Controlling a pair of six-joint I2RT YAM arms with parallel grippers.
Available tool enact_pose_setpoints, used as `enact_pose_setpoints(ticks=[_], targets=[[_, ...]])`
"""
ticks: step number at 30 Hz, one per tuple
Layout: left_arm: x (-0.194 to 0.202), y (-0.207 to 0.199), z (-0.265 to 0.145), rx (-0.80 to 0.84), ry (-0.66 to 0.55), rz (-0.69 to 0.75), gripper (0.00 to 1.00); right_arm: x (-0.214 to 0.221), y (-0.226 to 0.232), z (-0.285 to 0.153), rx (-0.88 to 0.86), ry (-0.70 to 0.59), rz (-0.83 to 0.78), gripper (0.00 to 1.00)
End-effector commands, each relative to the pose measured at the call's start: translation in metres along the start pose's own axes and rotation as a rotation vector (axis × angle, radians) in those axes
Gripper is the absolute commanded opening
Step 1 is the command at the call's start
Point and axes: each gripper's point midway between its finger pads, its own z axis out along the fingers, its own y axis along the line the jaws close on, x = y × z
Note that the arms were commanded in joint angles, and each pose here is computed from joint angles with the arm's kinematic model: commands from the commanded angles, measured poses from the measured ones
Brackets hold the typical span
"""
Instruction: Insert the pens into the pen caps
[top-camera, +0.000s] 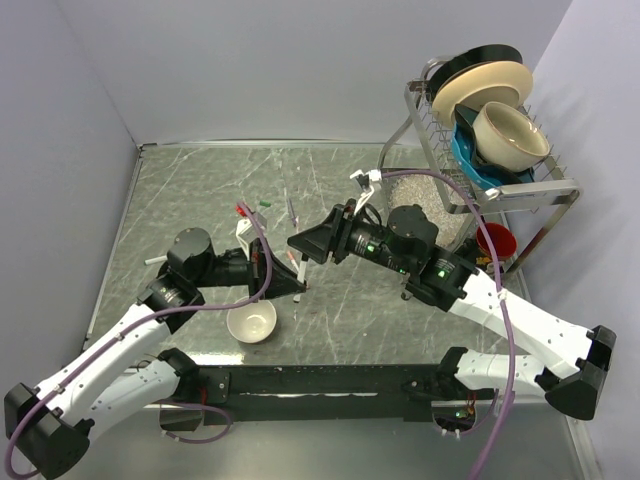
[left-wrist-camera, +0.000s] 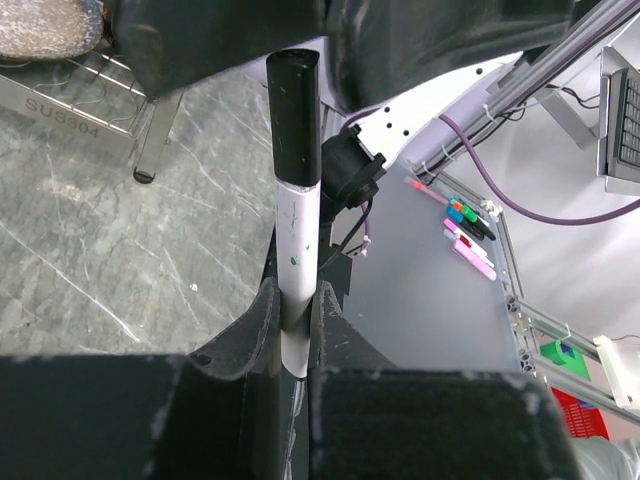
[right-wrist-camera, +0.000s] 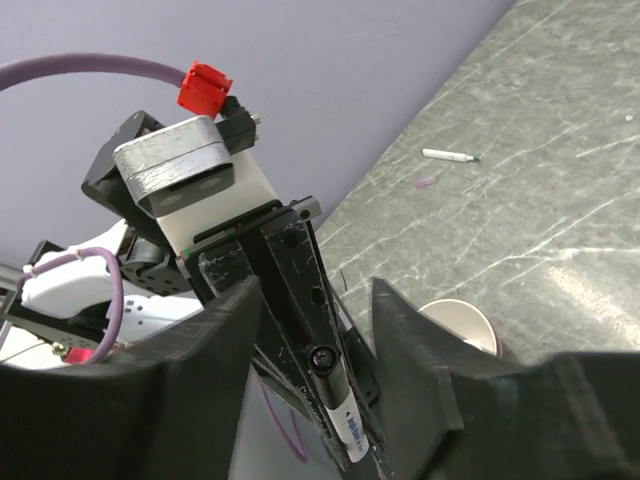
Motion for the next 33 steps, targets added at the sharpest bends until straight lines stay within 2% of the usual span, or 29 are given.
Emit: enact_pose_setpoints(ticks=[1, 2, 7, 10, 11, 13, 21, 25, 33], targets=[[-0.01, -0.008, 0.001, 0.035, -0.015, 0.052, 0.01, -0.003, 0.013, -0.003, -0.069, -0.022, -0.011, 0.48], [-0.011, -0.007, 0.001, 0.033, -0.015, 0.051, 0.01, -0.002, 0.014, -0.003, -0.078, -0.018, -0.01, 0.42], [-0.014, -0.006, 0.002, 0.026, -0.022, 0.057, 0.01, 0.015, 0.003, -0.003, -0.069, 0.019, 0.014, 0.35], [-0.017, -0.003, 0.004, 0.016, -0.03, 0.059, 0.01, 0.024, -0.002, -0.006, -0.063, 0.028, 0.02, 0.17], [-0.018, -0.003, 0.004, 0.015, -0.033, 0.058, 0.01, 0.026, -0.003, -0.007, -0.065, 0.03, 0.019, 0.07], [-0.021, -0.001, 0.006, 0.014, -0.037, 0.055, 0.01, 0.033, -0.006, -0.008, -0.066, 0.047, 0.013, 0.0], [-0.032, 0.01, 0.016, -0.006, -0.043, 0.052, 0.01, 0.059, -0.016, -0.017, -0.067, 0.108, 0.012, 0.0], [-0.047, 0.004, 0.019, 0.02, -0.094, 0.071, 0.01, 0.08, -0.029, -0.02, -0.052, 0.134, 0.035, 0.0], [-0.062, 0.023, 0.027, -0.039, -0.153, 0.08, 0.01, 0.105, -0.029, -0.023, -0.1, 0.165, 0.095, 0.0]])
